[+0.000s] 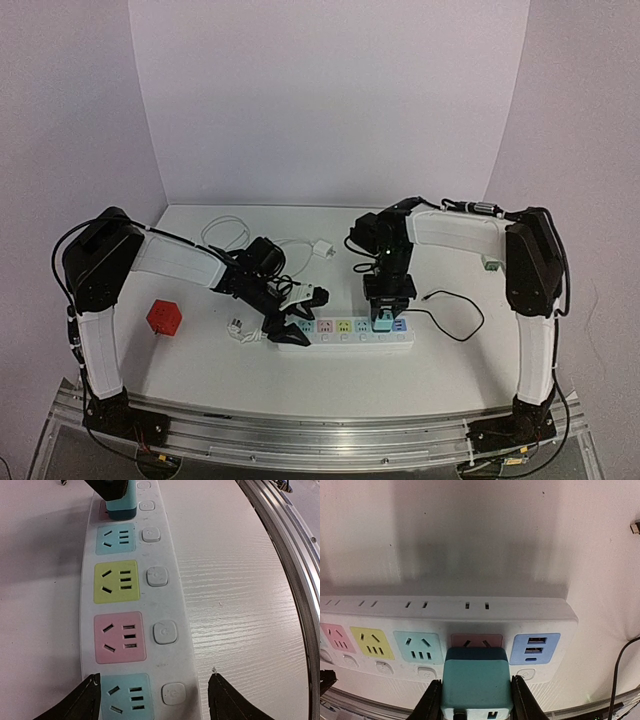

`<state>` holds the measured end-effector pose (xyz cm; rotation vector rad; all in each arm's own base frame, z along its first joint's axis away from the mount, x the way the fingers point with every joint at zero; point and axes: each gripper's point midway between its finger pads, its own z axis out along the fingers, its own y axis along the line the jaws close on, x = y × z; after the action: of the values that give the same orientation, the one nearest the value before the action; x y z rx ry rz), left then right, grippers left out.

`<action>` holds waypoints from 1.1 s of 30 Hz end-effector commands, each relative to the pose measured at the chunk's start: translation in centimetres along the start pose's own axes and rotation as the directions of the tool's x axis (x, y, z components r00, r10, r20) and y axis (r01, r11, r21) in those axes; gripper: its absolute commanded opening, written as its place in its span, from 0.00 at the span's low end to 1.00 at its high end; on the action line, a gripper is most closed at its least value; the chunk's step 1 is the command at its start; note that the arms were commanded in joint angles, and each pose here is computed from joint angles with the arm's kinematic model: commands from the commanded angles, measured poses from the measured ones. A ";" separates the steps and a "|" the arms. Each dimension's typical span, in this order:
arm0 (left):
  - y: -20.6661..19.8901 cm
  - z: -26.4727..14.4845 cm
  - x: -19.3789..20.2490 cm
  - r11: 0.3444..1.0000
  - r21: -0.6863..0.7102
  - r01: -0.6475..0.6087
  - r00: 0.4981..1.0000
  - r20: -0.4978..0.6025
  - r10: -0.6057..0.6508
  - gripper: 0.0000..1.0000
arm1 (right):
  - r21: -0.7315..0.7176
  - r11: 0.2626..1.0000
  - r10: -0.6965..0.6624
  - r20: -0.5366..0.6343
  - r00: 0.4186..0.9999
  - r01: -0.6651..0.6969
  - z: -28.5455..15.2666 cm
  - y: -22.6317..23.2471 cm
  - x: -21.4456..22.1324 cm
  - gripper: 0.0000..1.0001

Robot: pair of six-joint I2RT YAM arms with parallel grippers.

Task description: Insert the plug

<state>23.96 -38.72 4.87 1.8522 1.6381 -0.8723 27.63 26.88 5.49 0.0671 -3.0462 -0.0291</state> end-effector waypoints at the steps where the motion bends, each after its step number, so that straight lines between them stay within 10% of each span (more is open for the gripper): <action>1: -0.1 -1.4 -1.6 0.999 -0.017 -0.027 0.999 0.041 0.028 0.73 | 0.092 0.996 0.013 -0.111 0.994 -0.003 8.4 -1.1 0.9 0.00; 33: 0.1 -1.3 -1.3 0.999 -0.024 -0.023 0.999 0.033 0.024 0.73 | 0.247 0.969 0.008 -0.105 0.994 0.018 15.0 -4.4 5.4 0.00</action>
<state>24.01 -38.68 4.91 1.8508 1.6392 -0.8701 27.33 26.76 4.03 0.0873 -3.1966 0.0443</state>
